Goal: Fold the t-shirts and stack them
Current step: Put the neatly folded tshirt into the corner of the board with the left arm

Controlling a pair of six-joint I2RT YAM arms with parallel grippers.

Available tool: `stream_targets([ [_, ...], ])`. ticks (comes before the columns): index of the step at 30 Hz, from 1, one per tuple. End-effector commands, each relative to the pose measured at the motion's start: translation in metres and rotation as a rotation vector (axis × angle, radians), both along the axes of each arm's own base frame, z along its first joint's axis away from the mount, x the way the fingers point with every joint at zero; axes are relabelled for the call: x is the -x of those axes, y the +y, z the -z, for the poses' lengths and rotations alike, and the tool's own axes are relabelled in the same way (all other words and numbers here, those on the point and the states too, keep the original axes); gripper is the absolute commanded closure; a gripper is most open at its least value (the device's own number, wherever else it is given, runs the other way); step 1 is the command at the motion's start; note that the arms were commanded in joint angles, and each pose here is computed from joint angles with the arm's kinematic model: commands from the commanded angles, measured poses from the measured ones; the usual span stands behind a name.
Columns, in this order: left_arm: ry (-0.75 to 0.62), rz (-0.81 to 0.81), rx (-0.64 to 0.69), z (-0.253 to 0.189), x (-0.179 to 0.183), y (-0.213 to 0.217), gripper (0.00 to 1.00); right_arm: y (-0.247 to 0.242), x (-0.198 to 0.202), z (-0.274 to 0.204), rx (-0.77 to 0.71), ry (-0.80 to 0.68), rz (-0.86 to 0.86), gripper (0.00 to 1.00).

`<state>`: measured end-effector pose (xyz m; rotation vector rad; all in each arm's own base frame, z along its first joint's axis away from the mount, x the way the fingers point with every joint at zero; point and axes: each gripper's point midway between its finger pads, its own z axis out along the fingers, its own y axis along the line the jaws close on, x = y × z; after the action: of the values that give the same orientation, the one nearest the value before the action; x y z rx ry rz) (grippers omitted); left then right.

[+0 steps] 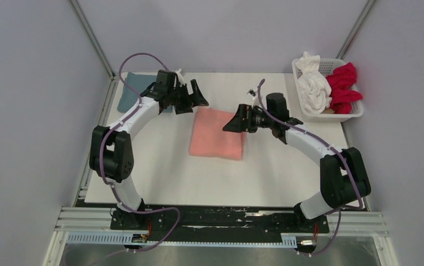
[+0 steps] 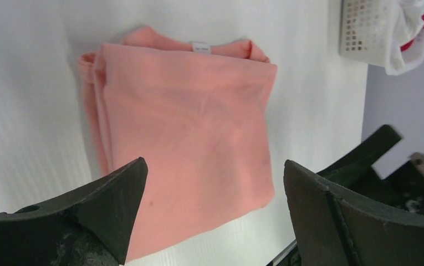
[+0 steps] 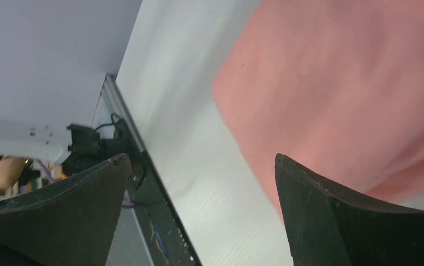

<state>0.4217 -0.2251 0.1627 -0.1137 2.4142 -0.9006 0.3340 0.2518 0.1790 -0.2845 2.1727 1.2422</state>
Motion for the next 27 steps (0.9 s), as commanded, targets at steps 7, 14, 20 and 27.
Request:
stream_targets([
  [7,0.082,0.134,0.107,0.04,-0.023,-0.047,0.0,0.02,0.048,0.075,-0.065,0.198,-0.166,0.0],
  [14,0.145,0.069,0.01,0.094,-0.056,-0.041,0.0,-0.018,0.045,0.141,-0.011,0.337,-0.039,0.0],
  [20,0.163,0.051,-0.009,0.105,-0.062,-0.029,0.0,-0.024,0.045,0.15,-0.008,0.358,-0.028,0.0],
  [27,-0.007,0.089,-0.011,0.035,-0.066,-0.027,0.0,-0.015,0.017,0.071,-0.066,0.16,-0.057,0.0],
])
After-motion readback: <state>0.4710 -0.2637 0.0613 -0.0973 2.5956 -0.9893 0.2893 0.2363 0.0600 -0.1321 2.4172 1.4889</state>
